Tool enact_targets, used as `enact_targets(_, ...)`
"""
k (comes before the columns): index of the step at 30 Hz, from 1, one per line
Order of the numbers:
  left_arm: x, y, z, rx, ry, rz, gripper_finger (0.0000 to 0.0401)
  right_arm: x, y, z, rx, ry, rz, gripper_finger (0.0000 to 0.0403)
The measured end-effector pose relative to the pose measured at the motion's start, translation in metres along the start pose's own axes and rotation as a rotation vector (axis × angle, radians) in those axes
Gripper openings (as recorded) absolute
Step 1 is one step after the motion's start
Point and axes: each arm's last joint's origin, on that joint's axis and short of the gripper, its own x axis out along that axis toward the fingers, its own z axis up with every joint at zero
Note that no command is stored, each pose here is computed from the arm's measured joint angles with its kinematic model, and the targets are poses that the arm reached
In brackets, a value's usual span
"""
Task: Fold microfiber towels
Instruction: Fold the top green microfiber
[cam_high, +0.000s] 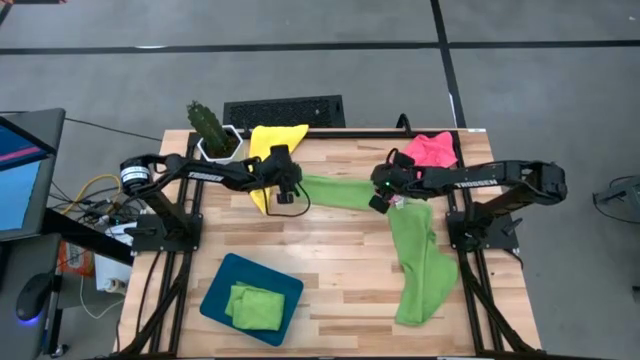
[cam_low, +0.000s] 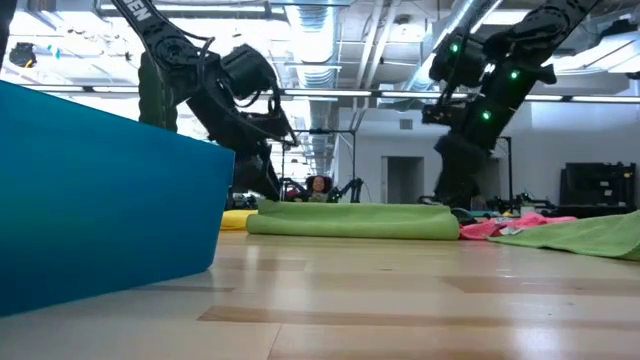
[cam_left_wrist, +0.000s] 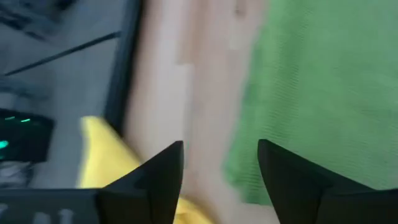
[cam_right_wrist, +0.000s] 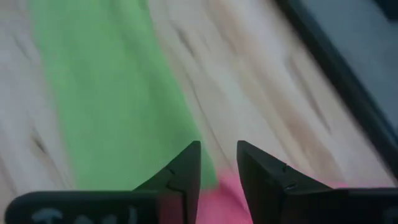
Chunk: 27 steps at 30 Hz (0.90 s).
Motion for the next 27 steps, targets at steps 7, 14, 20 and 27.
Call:
enact_targets(7, -0.044, 0.02, 0.019, -0.179, -0.276, -0.118, 0.0201, -0.008, 0.018, 0.014, -0.036, -0.251, 0.049, 0.0127)
enact_targets(14, -0.036, 0.004, 0.011, -0.151, -0.382, -0.275, 0.0096, 0.004, 0.024, -0.013, 0.0, -0.397, 0.062, 0.0101)
enact_targets(20, -0.003, -0.012, 0.002, -0.151, -0.292, -0.265, 0.0007, 0.009, 0.018, -0.024, 0.035, -0.409, 0.043, 0.0089)
enact_targets(27, 0.019, -0.022, -0.005, -0.159, -0.223, -0.25, 0.0011, 0.022, 0.006, -0.032, 0.076, -0.346, 0.005, 0.008)
